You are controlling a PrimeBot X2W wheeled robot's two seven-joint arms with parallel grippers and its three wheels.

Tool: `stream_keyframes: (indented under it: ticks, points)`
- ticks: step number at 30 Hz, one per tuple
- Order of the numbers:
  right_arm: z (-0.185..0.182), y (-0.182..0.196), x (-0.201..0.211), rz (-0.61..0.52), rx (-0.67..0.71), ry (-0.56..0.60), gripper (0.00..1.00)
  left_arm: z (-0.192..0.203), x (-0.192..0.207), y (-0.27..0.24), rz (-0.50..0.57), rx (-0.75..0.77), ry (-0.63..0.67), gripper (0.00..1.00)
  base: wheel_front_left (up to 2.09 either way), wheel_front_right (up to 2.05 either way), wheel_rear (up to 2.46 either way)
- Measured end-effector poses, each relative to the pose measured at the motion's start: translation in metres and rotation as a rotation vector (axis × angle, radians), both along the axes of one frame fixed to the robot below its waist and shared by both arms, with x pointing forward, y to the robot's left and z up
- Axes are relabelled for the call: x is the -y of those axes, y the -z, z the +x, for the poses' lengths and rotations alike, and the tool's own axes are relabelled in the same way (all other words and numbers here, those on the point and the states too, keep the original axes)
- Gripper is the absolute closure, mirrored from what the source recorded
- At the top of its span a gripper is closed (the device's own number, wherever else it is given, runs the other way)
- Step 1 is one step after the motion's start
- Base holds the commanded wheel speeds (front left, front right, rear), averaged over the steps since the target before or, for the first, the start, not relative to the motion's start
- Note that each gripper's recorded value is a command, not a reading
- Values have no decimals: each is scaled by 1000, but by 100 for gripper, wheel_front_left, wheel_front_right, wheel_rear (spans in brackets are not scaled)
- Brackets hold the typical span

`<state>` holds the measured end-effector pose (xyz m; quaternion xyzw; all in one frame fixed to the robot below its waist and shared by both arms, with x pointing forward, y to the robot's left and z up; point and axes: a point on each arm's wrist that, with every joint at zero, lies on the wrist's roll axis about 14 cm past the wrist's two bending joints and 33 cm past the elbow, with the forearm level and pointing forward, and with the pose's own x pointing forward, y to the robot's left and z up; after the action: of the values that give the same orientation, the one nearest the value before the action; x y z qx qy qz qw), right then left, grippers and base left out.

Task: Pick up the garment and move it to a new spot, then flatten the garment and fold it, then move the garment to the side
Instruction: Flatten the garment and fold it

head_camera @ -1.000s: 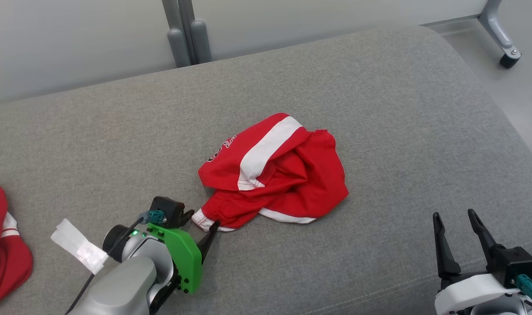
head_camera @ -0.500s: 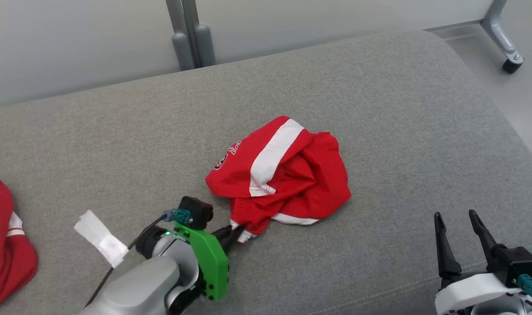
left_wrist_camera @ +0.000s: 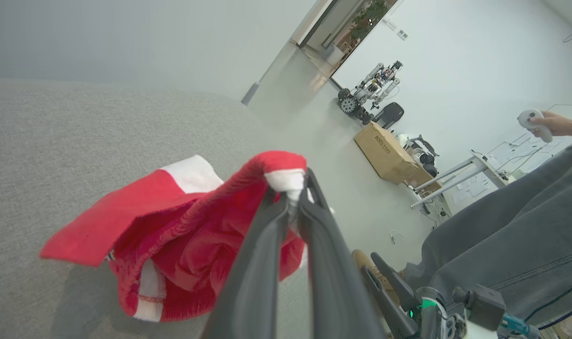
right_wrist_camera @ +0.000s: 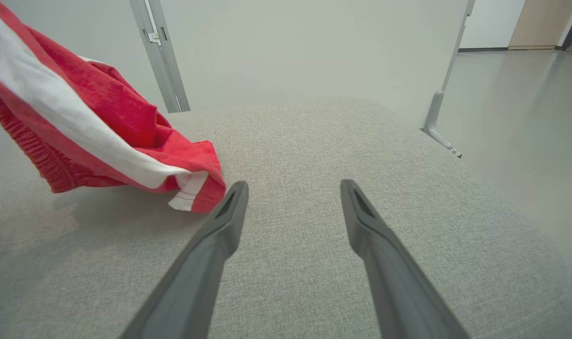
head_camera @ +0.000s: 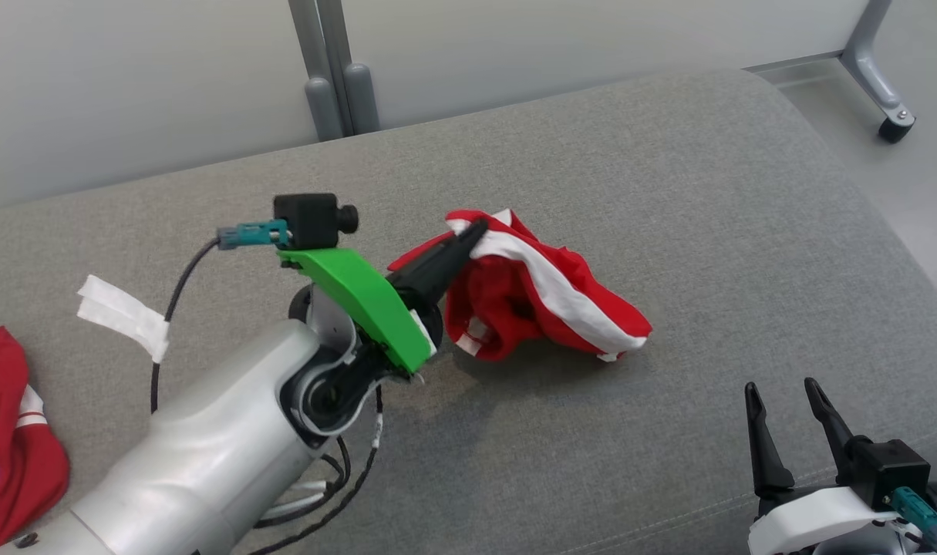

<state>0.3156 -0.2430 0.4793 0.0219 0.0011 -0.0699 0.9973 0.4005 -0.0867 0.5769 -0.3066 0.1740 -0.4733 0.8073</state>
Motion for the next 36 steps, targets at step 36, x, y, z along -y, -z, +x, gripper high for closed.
stream_keyframes:
  ticks: [36]
  points:
    - [-11,8,7,144,3,66,0,36,55,-53,-156,-272,-306,100,0,0,0]
